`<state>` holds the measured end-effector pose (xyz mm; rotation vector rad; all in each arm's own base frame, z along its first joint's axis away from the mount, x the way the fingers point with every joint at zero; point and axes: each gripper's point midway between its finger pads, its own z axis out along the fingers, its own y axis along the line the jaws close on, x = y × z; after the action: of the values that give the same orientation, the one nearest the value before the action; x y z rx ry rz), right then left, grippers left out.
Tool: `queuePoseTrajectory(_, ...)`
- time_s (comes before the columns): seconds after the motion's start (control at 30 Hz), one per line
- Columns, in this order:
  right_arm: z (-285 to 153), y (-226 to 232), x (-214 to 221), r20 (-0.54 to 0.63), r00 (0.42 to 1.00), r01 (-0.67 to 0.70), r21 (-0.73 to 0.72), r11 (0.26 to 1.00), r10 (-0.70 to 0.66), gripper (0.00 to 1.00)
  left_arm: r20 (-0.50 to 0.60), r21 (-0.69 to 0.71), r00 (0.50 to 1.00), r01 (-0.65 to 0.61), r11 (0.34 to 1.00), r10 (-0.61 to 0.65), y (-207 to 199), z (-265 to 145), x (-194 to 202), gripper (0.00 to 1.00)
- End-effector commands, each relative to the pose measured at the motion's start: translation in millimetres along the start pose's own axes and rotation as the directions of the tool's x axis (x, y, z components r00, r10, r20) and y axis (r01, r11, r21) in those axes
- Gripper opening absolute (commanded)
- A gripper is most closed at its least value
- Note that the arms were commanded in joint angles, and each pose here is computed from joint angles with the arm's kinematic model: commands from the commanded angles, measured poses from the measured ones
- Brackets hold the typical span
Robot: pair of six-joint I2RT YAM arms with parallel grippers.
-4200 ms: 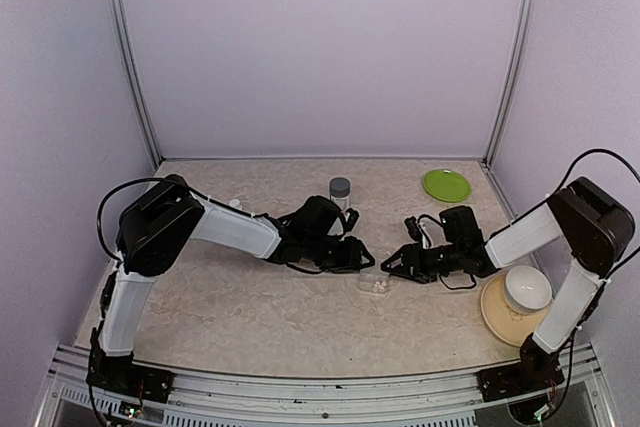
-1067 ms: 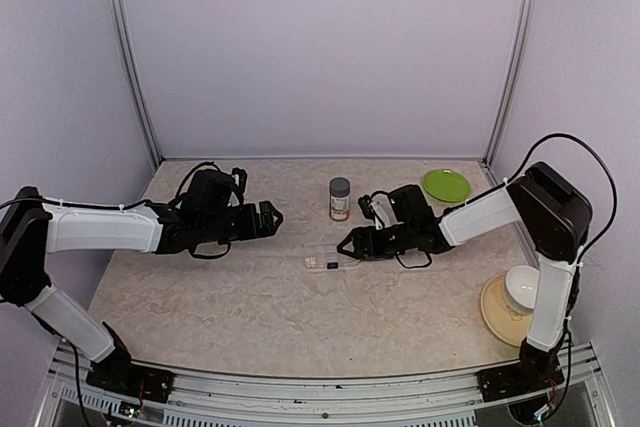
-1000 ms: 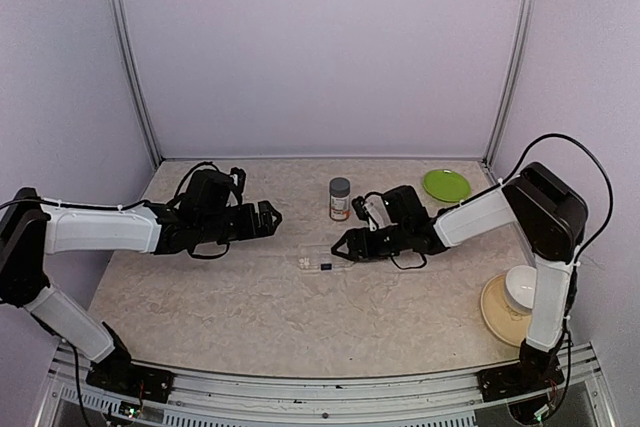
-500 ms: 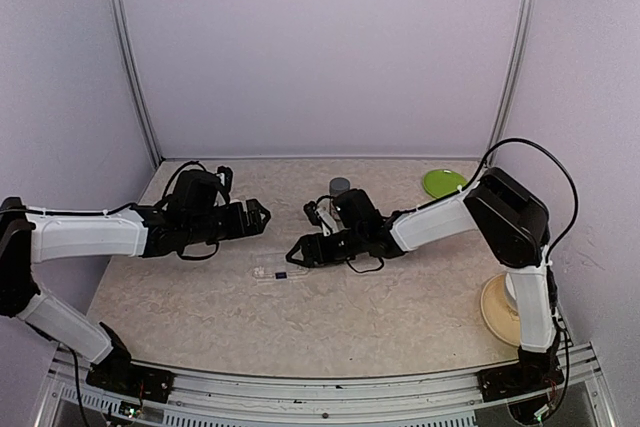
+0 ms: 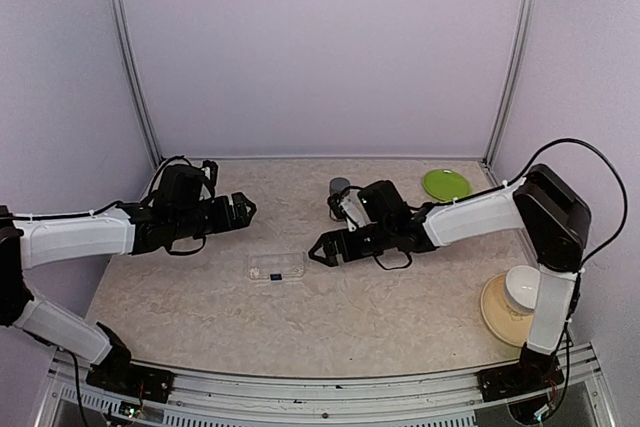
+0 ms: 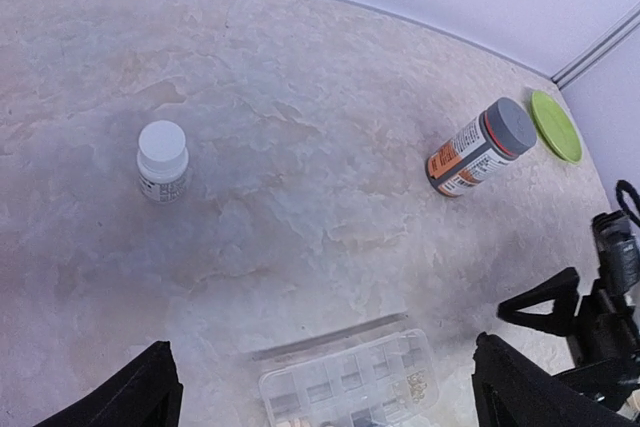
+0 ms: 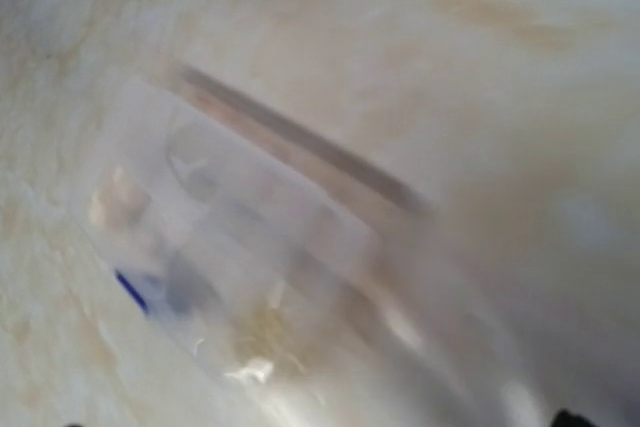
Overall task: Sort the pills into containers
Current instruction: Position the pill container at the center of the board, then reset both arms
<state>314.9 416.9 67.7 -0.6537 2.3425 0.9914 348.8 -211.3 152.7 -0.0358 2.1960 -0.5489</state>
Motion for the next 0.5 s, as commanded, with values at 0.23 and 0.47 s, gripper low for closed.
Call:
queuePoseTrajectory(0.23,-162.5,-46.2,-53.8,0.226,0.951,0.140,0.298,0.944,-0.212,1.00,0.081,-0.015,0.995,-0.058,0.998,0.059,8.0,-20.5,-45.6,0.99)
queuePoseTrajectory(0.47,-237.8,-54.8,-67.2,0.296,0.904,0.140,0.479,0.867,-0.309,1.00,0.176,-0.086,0.983,-0.046,0.995,0.060,28.1,-45.0,-79.5,0.99)
